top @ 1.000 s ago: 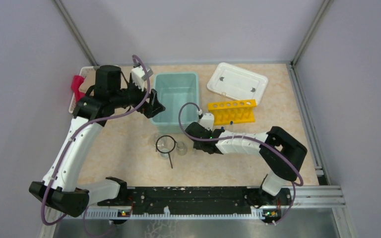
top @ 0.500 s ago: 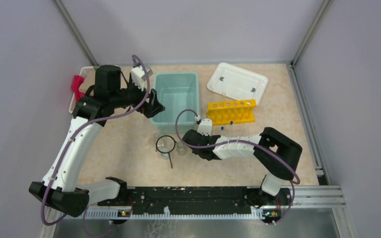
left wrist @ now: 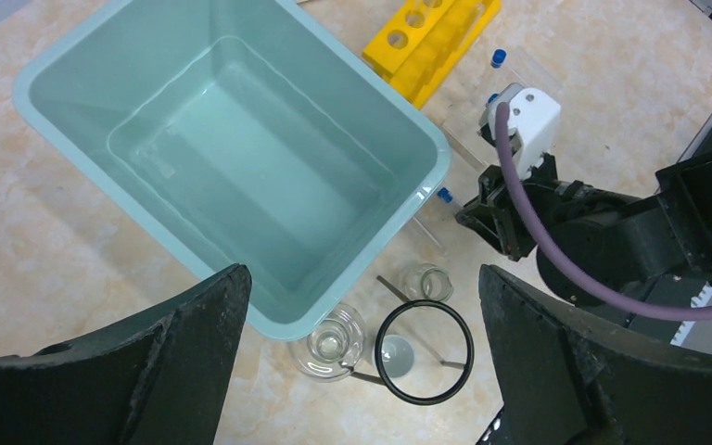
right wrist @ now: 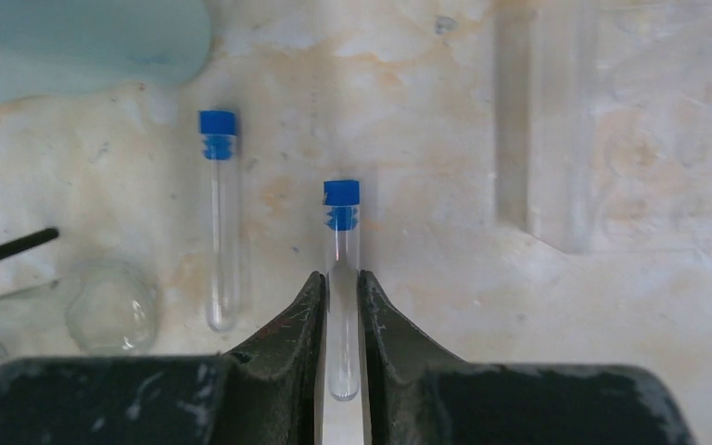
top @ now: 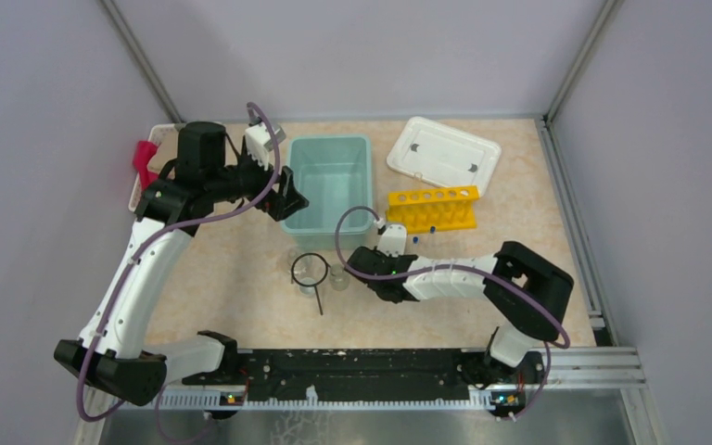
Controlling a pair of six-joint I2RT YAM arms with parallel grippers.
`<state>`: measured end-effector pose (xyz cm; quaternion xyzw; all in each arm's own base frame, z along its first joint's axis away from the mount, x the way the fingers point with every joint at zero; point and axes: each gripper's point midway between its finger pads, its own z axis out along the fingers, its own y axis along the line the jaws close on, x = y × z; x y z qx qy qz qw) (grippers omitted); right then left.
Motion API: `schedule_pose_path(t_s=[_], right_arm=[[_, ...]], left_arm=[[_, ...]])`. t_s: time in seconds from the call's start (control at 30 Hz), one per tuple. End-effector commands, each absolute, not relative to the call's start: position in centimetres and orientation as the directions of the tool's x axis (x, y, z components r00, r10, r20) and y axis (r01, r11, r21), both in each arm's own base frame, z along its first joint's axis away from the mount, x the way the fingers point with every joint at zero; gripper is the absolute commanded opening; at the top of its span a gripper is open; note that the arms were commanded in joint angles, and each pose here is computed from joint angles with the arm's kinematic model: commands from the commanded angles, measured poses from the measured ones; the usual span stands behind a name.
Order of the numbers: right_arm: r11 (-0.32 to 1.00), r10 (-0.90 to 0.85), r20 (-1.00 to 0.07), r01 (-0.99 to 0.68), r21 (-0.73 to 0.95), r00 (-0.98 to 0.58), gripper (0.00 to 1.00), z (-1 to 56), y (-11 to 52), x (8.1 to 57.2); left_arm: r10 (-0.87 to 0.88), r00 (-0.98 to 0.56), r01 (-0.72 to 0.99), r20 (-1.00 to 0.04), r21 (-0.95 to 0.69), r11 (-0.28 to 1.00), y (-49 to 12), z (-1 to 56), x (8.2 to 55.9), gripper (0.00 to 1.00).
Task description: Organize the chemistry lab equipment
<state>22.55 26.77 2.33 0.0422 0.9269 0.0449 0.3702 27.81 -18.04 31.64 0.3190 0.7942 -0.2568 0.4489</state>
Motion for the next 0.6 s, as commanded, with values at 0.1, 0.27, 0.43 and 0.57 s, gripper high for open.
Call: schedule_pose_path(t_s=[0.1, 0.27, 0.43, 0.57], right_arm=[[0.966, 0.229, -0.724, 0.058, 0.253, -0.651, 0.0, 9.0, 24.9, 21.8], [0.92, 0.325, -0.739, 0.016, 0.392, -0.59, 0.0, 16.0, 24.5, 21.6], [0.853, 0.411, -0.751, -0.074, 0.517, -0.518, 0.0, 24.1, 25.9, 22.3], [0.796, 0.465, -0.747, -0.145, 0.588, -0.476, 0.0, 29.5, 28.5, 23.4]], left_arm=[[0.268, -0.33, 0.785, -0.905, -0.106, 0.61, -18.6, 33.6, 26.9, 0.99], [0.259, -0.301, 0.819, -0.918, -0.109, 0.564, -19.2, 33.9, 26.0, 0.99], [0.257, -0.302, 0.845, -0.918, -0.133, 0.518, -19.7, 33.5, 25.2, 0.99], [0.222, -0.299, 0.866, -0.928, -0.167, 0.471, -20.4, 33.6, 24.0, 0.99]])
